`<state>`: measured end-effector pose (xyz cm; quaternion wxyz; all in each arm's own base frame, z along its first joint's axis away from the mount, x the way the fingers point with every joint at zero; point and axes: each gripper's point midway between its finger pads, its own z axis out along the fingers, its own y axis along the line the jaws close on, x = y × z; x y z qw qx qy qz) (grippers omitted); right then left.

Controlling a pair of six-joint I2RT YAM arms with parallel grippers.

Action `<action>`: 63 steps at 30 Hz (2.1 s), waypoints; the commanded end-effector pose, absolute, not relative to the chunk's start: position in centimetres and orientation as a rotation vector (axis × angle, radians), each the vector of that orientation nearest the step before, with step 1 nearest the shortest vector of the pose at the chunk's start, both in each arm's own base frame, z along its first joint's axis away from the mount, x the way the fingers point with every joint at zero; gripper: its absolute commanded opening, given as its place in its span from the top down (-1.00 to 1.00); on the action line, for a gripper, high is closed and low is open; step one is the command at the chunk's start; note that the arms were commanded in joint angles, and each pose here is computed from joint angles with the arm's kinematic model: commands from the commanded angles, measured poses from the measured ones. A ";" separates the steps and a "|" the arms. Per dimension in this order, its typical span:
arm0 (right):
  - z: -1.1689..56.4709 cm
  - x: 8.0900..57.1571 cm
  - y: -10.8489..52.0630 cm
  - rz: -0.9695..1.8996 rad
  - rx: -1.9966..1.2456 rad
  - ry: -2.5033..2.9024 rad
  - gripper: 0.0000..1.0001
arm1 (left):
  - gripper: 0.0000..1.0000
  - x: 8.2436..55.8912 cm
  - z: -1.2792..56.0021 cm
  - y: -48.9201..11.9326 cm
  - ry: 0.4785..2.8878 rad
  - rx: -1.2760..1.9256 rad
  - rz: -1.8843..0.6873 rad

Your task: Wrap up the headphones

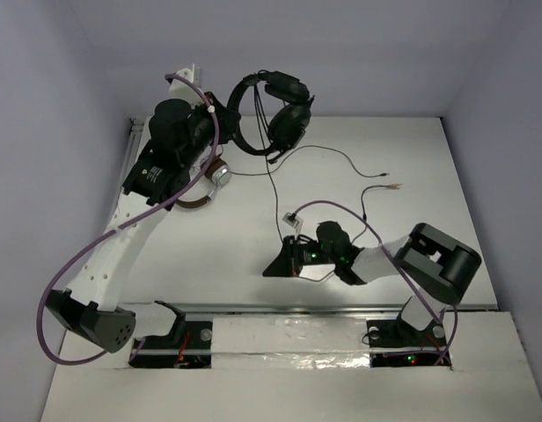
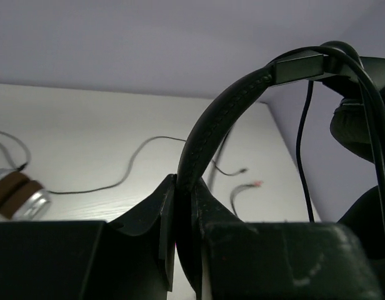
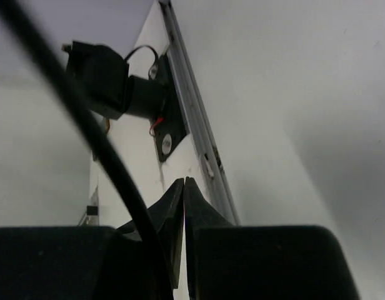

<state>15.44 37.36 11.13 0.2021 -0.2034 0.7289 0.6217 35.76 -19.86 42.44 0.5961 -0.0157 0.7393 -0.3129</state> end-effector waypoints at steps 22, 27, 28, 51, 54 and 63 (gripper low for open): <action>25.4 8.5 32.0 1.106 -0.762 2.207 1.00 | 1.00 36.2 26.1 -13.4 2.001 -0.195 0.122; 28.5 11.5 30.1 0.909 -0.694 2.127 1.00 | 1.00 34.0 22.1 -15.3 2.096 -0.025 0.175; 29.0 11.8 29.8 0.893 -0.687 2.109 1.00 | 1.00 33.7 22.1 -15.2 2.098 -0.018 0.166; 32.4 32.0 21.9 0.323 -0.282 1.849 0.99 | 1.00 25.8 21.4 -22.1 2.152 0.541 -0.318; 30.3 34.1 22.3 0.370 -0.287 1.889 0.91 | 1.00 25.3 22.2 -23.1 2.126 0.562 -0.405; 23.6 33.3 27.0 0.806 -0.402 1.972 0.90 | 1.00 23.5 30.3 -25.9 1.954 0.601 -0.696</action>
